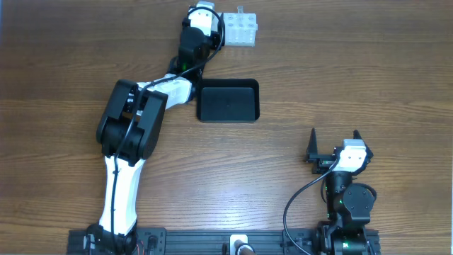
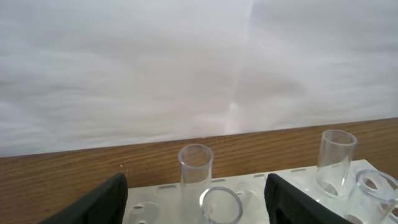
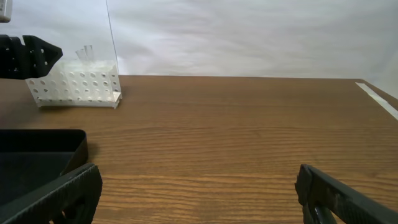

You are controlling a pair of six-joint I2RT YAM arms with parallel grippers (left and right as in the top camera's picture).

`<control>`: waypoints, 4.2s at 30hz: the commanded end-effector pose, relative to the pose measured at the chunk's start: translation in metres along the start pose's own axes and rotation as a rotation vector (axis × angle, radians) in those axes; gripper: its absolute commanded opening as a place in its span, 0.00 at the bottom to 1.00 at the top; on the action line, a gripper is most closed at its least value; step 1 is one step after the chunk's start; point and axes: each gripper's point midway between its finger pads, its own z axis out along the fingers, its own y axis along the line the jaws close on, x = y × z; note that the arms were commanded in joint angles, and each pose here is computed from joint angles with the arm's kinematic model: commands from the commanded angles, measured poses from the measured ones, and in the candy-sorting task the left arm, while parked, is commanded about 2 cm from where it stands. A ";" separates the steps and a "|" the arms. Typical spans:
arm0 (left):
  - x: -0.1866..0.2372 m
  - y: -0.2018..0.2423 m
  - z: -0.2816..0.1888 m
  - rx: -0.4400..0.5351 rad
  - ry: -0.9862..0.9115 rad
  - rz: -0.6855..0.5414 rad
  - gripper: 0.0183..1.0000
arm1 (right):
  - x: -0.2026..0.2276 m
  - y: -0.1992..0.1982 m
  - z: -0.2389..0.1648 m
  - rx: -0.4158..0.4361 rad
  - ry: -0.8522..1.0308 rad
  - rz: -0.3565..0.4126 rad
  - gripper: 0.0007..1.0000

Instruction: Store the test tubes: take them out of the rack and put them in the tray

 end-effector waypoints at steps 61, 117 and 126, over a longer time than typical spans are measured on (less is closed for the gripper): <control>0.014 -0.003 0.004 0.001 0.027 0.042 0.23 | 0.002 0.002 0.000 -0.010 0.001 -0.001 0.99; -0.027 0.003 -0.003 -0.043 -0.016 0.036 0.02 | 0.002 0.002 0.000 -0.010 0.001 -0.001 0.99; -0.050 0.005 -0.007 -0.049 -0.052 0.052 0.02 | 0.002 0.002 0.000 -0.010 0.001 -0.001 0.99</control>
